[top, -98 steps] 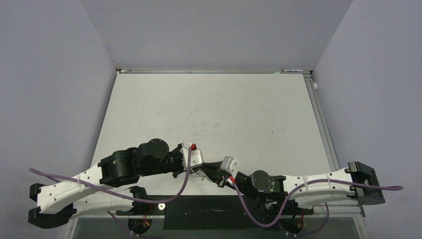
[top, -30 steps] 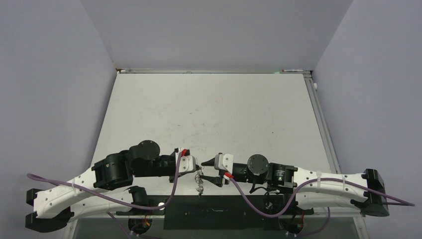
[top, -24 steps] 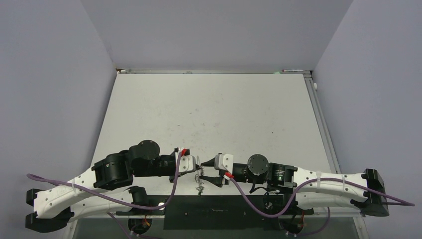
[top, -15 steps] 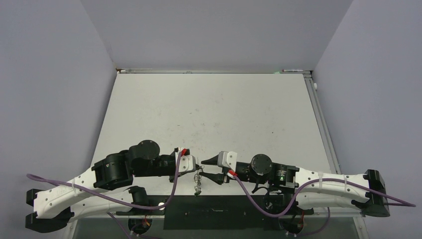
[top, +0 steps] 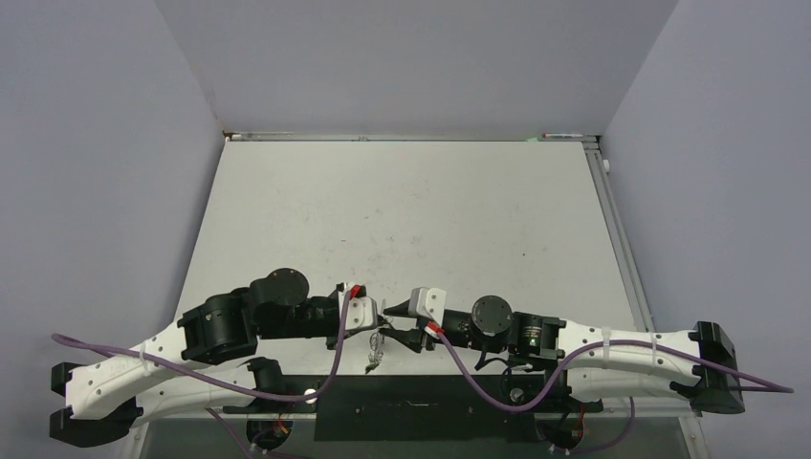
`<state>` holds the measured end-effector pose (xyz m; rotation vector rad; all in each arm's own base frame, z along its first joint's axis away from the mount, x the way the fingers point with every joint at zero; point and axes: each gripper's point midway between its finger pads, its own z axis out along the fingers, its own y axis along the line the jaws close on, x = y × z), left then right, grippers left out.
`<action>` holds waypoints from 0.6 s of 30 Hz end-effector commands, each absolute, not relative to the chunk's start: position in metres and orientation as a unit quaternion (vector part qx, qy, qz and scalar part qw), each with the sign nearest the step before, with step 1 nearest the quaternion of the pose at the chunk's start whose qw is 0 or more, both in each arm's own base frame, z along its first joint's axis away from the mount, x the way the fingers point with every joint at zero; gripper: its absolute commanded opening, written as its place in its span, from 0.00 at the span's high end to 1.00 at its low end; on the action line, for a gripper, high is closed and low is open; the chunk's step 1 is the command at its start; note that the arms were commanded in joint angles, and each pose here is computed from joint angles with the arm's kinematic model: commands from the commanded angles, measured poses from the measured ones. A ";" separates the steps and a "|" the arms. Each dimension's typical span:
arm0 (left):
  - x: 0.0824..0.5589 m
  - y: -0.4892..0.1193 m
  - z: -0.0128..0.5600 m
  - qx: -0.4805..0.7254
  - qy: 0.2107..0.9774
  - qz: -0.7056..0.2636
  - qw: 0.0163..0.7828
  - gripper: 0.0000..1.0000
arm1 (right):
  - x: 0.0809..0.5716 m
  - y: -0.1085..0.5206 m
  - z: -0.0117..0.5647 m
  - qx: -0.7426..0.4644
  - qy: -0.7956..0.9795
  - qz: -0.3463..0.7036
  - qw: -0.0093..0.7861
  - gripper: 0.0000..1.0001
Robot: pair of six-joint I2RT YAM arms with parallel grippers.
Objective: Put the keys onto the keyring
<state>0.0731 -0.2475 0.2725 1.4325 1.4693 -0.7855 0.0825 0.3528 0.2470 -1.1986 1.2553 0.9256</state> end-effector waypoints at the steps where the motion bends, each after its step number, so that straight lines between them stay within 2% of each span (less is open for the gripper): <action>1: 0.078 -0.255 0.291 0.564 0.581 -0.331 0.485 1.00 | 0.084 0.358 0.292 -0.473 0.503 0.422 0.588 0.65; 5: 0.078 -0.255 0.291 0.563 0.581 -0.331 0.486 1.00 | 0.085 0.358 0.295 -0.470 0.502 0.423 0.590 0.66; 13: 0.079 -0.254 0.293 0.562 0.581 -0.330 0.488 1.00 | 0.085 0.359 0.287 -0.478 0.506 0.418 0.583 0.89; 18: 0.078 -0.253 0.294 0.560 0.580 -0.332 0.490 1.00 | 0.082 0.357 0.288 -0.481 0.498 0.419 0.588 0.95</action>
